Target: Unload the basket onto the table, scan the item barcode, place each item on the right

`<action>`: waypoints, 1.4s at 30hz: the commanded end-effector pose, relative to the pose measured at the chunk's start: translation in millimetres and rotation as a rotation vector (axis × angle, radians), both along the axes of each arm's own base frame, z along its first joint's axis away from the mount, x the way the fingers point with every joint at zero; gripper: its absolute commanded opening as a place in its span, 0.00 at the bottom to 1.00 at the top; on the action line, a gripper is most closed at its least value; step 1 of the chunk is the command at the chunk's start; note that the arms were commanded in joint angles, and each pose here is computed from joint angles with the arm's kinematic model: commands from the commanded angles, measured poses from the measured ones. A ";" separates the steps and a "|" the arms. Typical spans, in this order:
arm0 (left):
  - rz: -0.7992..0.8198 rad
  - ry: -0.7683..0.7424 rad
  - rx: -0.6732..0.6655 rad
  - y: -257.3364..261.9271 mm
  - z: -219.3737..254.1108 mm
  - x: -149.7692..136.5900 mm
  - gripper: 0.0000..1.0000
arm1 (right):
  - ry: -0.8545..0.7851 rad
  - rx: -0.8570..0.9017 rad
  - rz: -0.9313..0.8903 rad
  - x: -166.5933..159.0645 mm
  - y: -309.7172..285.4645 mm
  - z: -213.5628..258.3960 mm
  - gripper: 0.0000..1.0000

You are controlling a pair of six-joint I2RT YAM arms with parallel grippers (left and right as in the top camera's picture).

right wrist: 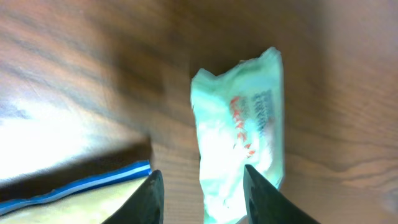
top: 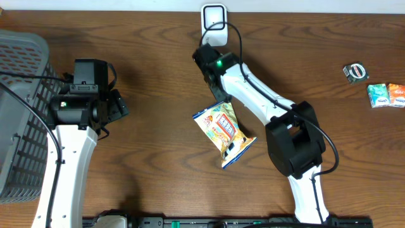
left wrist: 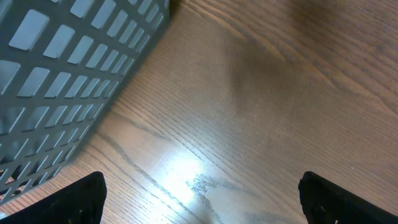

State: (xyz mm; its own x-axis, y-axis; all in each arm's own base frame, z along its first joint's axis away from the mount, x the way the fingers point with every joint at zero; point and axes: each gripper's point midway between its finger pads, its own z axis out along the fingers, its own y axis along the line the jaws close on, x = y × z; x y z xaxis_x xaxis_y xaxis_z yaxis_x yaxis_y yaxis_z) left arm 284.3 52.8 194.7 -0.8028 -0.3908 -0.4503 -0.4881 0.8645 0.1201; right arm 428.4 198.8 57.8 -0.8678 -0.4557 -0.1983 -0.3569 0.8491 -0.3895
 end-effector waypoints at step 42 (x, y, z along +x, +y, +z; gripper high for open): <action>0.004 0.004 0.022 4.4 1.4 -0.8 0.97 | -0.273 0.570 -0.007 134.1 3.7 100.5 0.01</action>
State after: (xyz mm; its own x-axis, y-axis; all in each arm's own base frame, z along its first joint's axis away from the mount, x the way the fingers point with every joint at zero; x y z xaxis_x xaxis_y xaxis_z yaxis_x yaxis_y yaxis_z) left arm 284.4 52.8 194.8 -0.8026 -0.3908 -0.4506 -0.4882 0.8645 0.1199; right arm 540.9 185.9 85.5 -0.8539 -0.2668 -0.4469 -0.3066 0.9517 0.0177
